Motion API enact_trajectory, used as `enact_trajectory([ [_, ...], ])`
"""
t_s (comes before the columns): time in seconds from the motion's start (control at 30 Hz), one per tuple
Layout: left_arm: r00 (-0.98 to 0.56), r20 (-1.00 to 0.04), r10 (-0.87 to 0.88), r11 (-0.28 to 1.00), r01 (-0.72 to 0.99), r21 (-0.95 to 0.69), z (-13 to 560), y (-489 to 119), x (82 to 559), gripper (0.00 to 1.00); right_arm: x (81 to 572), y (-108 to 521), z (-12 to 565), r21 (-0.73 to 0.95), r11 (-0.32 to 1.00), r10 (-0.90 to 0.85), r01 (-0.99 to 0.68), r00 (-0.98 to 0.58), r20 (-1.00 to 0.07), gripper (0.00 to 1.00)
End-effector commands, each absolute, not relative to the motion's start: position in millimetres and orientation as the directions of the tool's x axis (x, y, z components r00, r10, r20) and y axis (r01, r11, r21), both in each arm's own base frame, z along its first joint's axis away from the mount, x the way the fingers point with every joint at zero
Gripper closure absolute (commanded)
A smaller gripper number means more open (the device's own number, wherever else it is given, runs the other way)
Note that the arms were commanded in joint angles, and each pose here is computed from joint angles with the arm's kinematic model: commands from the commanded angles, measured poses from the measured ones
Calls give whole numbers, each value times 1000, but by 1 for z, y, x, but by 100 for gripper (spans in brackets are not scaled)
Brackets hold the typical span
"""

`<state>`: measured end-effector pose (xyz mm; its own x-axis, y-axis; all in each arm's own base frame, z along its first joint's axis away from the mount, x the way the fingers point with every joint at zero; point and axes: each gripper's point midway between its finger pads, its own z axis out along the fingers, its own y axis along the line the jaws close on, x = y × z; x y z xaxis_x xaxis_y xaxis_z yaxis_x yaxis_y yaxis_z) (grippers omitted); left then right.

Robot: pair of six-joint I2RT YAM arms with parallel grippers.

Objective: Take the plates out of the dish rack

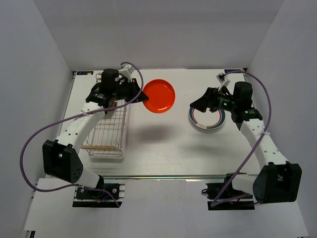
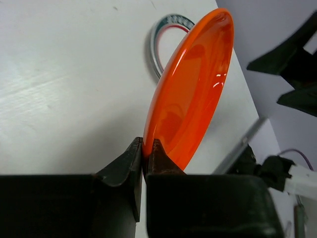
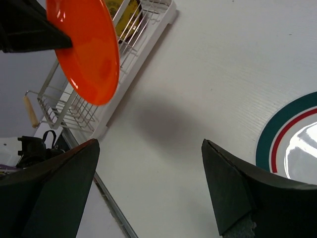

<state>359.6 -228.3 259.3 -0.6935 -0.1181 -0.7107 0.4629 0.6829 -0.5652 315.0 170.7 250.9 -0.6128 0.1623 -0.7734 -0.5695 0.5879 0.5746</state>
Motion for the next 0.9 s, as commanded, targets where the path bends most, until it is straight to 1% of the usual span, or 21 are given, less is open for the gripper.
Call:
enact_trajectory([
  [0.0, -645, -757, -106, 535, 605, -590, 296, -262, 338, 100, 324, 185, 265, 528, 575, 129, -625, -568, -813, 11],
  [0.07, -672, -736, -77, 517, 604, -606, 285, -276, 333, 100, 322, 193, 264, 528, 564, 110, -635, -575, -811, 12],
  [0.17, -688, -723, -53, 523, 598, -608, 276, -285, 328, 100, 321, 204, 257, 527, 564, 86, -636, -589, -803, 14],
  [0.27, -694, -719, -42, 522, 598, -608, 274, -293, 324, 100, 319, 213, 249, 538, 555, 67, -635, -610, -789, 20],
  [0.3, -702, -711, -36, 526, 592, -611, 271, -297, 322, 100, 319, 215, 248, 542, 553, 65, -634, -615, -786, 25],
  [0.33, -709, -704, -46, 554, 568, -609, 268, -295, 327, 100, 317, 220, 249, 540, 543, 59, -643, -612, -789, 26],
  [0.43, -732, -681, -24, 566, 552, -612, 256, -301, 324, 100, 316, 225, 247, 540, 541, 54, -644, -614, -787, 40],
  [0.47, -737, -676, -18, 573, 547, -611, 254, -303, 323, 100, 318, 224, 246, 540, 551, 59, -636, -617, -785, 46],
  [0.5, -738, -674, -17, 580, 542, -608, 253, -303, 324, 100, 317, 224, 246, 540, 553, 59, -634, -617, -785, 62],
  [0.57, -737, -676, -16, 595, 536, -599, 251, -304, 324, 100, 318, 224, 247, 541, 559, 71, -628, -614, -786, 75],
  [0.6, -736, -677, -19, 595, 536, -599, 253, -303, 324, 100, 318, 223, 247, 543, 561, 74, -625, -615, -785, 84],
  [0.67, -737, -675, -22, 605, 528, -596, 253, -302, 325, 100, 319, 223, 249, 549, 564, 90, -617, -615, -783, 91],
  [0.73, -740, -672, -32, 624, 510, -592, 252, -300, 328, 92, 321, 221, 248, 558, 578, 105, -595, -624, -774, 100],
  [0.77, -753, -657, -33, 648, 485, -587, 247, -296, 328, 89, 327, 218, 246, 560, 606, 122, -565, -630, -767, 100],
  [0.8, -743, -668, -46, 673, 471, -570, 250, -292, 334, 84, 328, 214, 239, 576, 627, 127, -524, -660, -740, 100],
  [0.87, -740, -670, -58, 705, 445, -552, 251, -286, 336, 81, 331, 213, 230, 585, 647, 128, -488, -687, -715, 100],
])
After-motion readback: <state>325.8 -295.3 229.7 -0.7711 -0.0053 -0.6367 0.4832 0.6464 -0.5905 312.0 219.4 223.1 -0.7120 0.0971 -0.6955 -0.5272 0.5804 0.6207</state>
